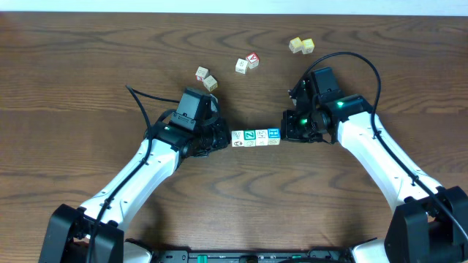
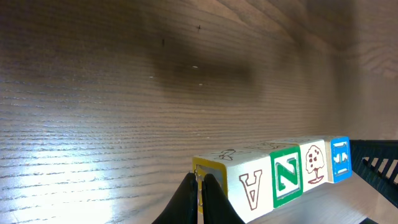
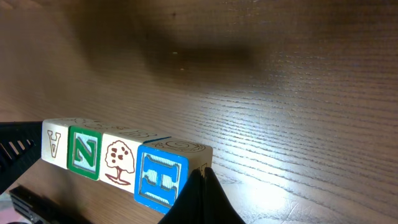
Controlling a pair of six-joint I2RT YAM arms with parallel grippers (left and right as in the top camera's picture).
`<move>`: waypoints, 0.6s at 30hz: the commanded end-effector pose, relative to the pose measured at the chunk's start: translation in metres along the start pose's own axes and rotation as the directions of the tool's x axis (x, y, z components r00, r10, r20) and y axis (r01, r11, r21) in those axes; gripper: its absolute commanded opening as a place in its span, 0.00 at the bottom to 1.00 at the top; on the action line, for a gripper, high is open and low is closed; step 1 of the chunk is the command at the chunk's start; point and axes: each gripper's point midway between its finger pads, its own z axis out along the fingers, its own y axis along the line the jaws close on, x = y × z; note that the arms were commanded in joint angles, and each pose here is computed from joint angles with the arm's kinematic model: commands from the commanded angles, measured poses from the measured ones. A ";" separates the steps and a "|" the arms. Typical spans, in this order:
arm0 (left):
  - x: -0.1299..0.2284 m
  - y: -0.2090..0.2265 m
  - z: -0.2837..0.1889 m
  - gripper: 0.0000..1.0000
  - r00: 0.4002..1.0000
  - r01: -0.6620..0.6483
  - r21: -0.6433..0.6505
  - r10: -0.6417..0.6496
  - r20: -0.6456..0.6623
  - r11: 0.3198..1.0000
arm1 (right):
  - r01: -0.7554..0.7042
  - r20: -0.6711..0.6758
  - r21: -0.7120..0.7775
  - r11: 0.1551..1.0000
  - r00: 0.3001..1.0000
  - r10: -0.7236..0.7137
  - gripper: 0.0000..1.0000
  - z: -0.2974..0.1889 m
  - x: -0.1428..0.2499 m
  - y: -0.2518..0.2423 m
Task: Lift 4 blocks
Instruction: 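Hold the block row clamped end-to-end between both grippers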
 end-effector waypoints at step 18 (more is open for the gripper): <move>0.009 -0.046 -0.011 0.07 0.997 -0.034 0.170 0.045 -0.061 0.985 | 0.024 -0.065 -0.188 0.982 0.997 -0.037 0.01 -0.001 0.014 0.042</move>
